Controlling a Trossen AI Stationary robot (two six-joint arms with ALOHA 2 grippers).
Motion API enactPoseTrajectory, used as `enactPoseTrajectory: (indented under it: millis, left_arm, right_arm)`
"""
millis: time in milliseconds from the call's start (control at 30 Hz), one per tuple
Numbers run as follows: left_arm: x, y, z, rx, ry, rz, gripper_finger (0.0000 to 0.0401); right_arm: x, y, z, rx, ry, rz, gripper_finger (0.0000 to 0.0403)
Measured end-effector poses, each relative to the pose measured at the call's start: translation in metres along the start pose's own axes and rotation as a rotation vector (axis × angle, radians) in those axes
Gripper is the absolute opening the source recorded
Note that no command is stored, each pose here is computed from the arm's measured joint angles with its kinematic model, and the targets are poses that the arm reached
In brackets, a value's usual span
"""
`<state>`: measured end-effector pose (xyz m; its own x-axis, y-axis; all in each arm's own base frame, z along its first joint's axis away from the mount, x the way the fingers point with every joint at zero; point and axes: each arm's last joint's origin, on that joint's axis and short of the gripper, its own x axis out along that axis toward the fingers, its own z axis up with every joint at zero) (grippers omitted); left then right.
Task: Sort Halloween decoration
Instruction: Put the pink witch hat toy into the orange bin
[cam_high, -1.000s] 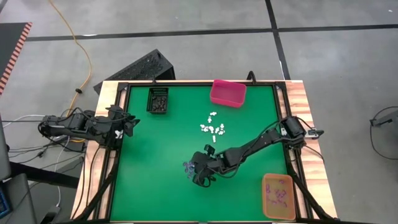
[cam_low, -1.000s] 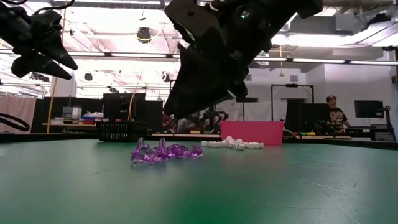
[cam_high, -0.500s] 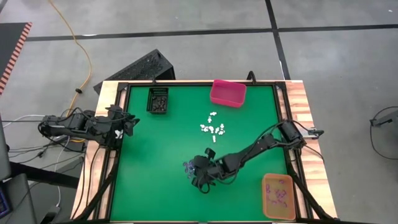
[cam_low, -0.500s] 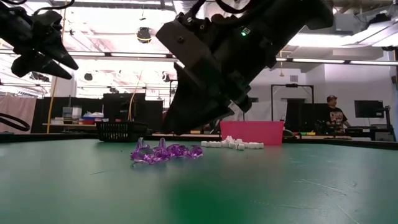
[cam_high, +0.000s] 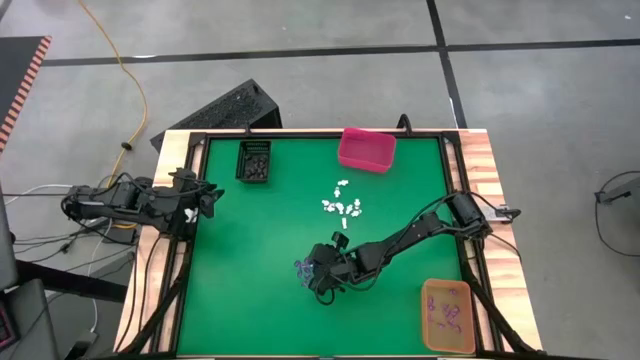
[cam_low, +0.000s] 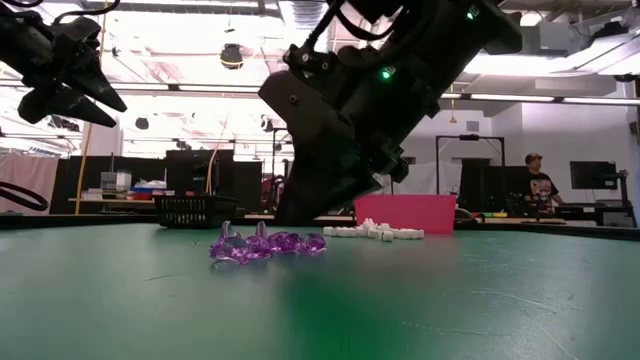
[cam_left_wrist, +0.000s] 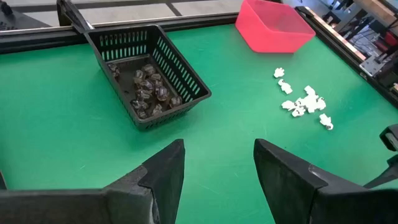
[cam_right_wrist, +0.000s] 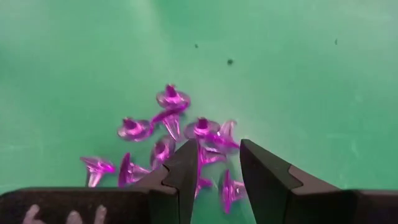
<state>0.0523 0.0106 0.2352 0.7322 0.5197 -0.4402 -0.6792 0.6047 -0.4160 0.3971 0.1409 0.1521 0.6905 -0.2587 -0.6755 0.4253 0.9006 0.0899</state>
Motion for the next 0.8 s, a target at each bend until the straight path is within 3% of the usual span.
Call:
enactPoseTrajectory:
  millis: [367, 800]
  left_arm:
    - [0.000, 0.000, 0.000, 0.000, 0.000, 0.000, 0.0183]
    - [0.000, 0.000, 0.000, 0.000, -0.001, 0.001, 0.0183]
  right_arm:
    - [-0.007, 0.009, -0.010, -0.006, 0.034, 0.026, 0.0150]
    - [0.005, -0.005, 0.002, -0.185, 0.101, 0.129, 0.0137]
